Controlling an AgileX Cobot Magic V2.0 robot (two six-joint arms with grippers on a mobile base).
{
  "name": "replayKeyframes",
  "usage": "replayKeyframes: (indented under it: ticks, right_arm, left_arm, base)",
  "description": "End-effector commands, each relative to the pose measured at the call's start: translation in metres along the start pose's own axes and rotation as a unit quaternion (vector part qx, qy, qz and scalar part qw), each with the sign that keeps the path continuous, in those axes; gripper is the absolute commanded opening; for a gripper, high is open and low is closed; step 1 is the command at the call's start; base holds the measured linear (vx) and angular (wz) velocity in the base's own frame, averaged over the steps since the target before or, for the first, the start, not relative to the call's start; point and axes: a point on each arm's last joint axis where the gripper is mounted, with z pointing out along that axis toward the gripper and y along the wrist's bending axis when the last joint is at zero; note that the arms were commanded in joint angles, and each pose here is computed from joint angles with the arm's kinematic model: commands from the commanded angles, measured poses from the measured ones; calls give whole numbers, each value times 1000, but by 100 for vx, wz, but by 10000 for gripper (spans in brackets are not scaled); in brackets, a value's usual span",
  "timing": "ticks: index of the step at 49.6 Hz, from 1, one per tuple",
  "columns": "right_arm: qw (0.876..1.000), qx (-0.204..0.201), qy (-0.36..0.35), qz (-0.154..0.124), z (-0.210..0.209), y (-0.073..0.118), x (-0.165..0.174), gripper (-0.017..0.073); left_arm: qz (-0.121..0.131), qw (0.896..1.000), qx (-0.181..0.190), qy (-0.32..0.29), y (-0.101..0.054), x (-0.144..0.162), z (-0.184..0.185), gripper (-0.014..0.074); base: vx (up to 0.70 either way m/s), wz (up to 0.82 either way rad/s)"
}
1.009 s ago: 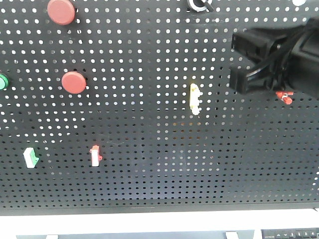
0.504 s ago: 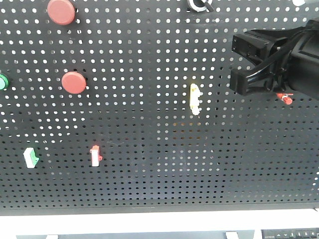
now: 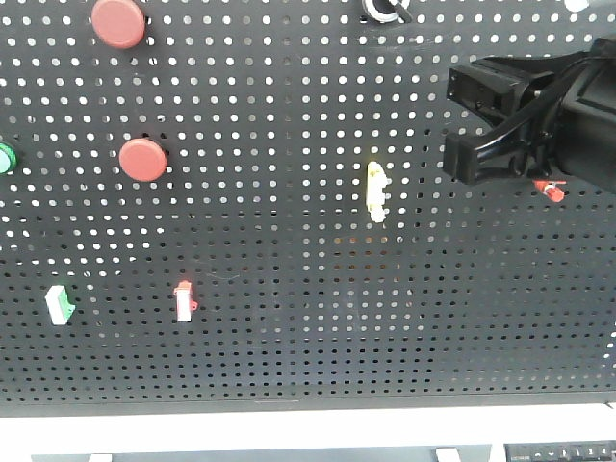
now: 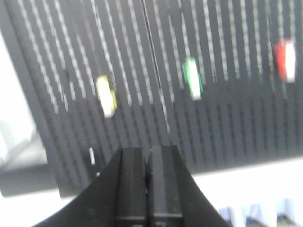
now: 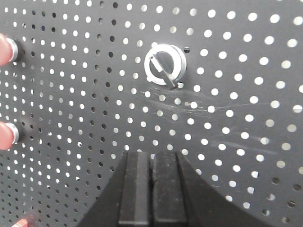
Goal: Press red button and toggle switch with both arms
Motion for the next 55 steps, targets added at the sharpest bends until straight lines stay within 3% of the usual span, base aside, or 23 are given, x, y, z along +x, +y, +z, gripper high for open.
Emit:
replayKeyframes:
  ticks: [1, 3, 9, 55]
  right_arm:
    - [998, 1, -63, -6, -10, -2, -22, -3]
    - [998, 2, -62, -6, -11, -2, -23, -3]
    - [998, 1, -62, -6, -9, -2, -22, -3]
    - [998, 2, -59, -13, -19, -2, -17, -3]
  left_arm:
    - [-5, 1000, -5, -17, -2, 11, -4, 1]
    - [-5, 1000, 3, 22, -2, 13, -2, 1]
    - [-7, 999, 8, 47, -3, 19, -2, 1]
    - [-6, 999, 8, 48, -3, 19, -2, 1]
  base:
    - [0, 0]
    - [0, 0]
    - [0, 0]
    - [0, 0]
